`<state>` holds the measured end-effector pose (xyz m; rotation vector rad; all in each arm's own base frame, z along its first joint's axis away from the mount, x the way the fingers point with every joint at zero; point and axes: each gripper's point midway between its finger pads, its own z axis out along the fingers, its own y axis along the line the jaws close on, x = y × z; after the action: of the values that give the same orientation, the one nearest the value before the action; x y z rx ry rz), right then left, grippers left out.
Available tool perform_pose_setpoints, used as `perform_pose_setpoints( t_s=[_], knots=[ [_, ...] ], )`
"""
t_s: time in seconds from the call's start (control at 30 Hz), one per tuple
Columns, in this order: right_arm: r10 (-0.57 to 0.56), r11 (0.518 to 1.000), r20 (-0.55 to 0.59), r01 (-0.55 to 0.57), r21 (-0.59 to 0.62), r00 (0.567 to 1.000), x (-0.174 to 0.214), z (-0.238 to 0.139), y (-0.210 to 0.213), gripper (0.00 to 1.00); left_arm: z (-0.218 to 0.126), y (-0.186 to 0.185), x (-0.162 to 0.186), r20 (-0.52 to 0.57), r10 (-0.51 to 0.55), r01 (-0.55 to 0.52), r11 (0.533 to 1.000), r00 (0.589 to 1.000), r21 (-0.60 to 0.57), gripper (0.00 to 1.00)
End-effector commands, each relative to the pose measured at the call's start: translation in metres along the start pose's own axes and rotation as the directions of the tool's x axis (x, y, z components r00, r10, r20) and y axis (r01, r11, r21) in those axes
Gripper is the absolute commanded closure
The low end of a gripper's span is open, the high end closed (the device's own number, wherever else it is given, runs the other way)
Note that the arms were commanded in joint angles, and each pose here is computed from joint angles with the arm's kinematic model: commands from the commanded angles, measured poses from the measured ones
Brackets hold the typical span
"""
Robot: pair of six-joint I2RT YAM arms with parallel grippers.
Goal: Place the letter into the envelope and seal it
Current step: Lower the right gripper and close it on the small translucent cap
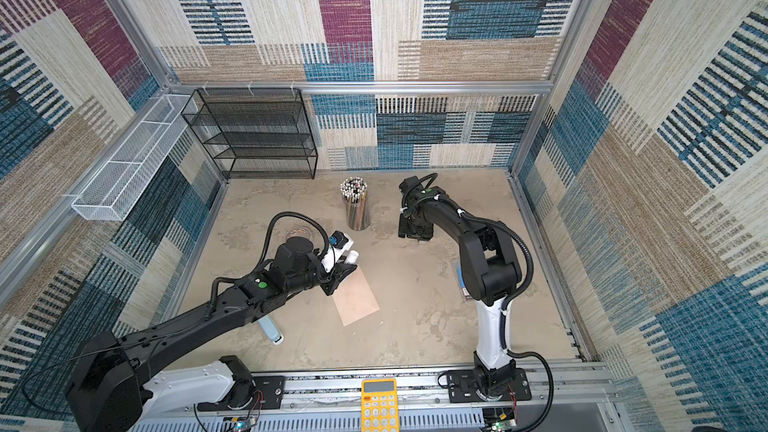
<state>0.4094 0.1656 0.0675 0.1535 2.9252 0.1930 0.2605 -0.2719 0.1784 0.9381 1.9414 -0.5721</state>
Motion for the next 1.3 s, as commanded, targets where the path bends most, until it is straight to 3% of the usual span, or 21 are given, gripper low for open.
perform_pose_setpoints(
  t_s=[0.0, 0.53, 1.27],
  knots=[
    [0.003, 1.0, 0.007, -0.003, 0.003, 1.0, -0.004, -0.004, 0.001, 0.46, 0.0, 0.001, -0.004, 0.02, 0.001, -0.001, 1.0, 1.0, -0.012, 1.0],
    [-0.004, 0.999, -0.037, 0.006, 0.052, 0.999, 0.002, 0.008, -0.007, 0.57, 0.002, -0.002, -0.004, 0.015, 0.006, -0.006, 1.0, 1.0, -0.001, 1.0],
    [0.011, 0.996, -0.052, -0.006, 0.093, 0.999, 0.003, 0.021, -0.013, 0.64, 0.002, -0.003, -0.003, 0.015, 0.011, -0.011, 1.0, 1.0, 0.0, 1.0]
  ],
)
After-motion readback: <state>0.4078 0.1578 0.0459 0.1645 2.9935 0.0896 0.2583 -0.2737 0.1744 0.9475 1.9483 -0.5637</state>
